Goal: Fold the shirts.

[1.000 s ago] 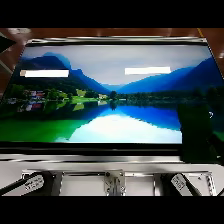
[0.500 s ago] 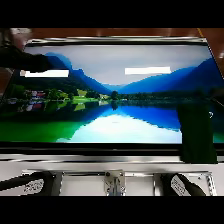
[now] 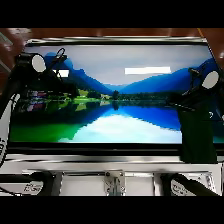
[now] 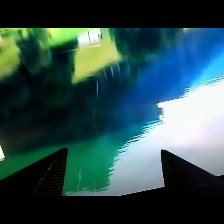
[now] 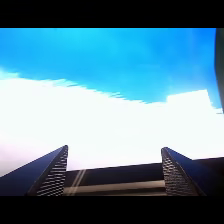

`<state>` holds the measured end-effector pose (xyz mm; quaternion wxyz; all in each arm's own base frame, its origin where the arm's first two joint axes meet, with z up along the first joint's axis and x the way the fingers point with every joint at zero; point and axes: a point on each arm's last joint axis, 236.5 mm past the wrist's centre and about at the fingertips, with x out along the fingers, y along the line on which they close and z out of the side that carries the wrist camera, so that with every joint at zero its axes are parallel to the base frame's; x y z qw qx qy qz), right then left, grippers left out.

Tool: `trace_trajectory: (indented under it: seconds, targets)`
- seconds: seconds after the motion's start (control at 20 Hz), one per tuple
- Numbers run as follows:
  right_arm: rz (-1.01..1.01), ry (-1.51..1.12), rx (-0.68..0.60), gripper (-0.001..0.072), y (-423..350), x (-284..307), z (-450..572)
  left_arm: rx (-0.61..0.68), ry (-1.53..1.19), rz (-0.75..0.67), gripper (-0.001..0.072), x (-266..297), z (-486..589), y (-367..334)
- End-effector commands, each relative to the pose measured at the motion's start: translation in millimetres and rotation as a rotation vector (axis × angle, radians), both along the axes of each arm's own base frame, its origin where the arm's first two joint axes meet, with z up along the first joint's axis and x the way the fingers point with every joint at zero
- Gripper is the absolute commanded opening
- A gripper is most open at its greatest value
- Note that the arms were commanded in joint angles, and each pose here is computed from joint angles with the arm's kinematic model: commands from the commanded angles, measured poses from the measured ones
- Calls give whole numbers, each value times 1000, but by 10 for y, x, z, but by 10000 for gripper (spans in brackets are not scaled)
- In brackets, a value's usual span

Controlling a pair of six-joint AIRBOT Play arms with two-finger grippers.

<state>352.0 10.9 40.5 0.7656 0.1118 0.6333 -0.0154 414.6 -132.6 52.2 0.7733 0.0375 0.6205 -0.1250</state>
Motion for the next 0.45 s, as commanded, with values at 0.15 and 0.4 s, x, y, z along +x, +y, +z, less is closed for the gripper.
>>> trace_trajectory:
  seconds: [0.15,0.4]
  targets:
    - [31,32,3,695,123,-46,-47,9,-6,9,682,26,-60,-2]
    - [31,32,3,696,123,-46,-47,10,-3,9,682,19,-62,0]
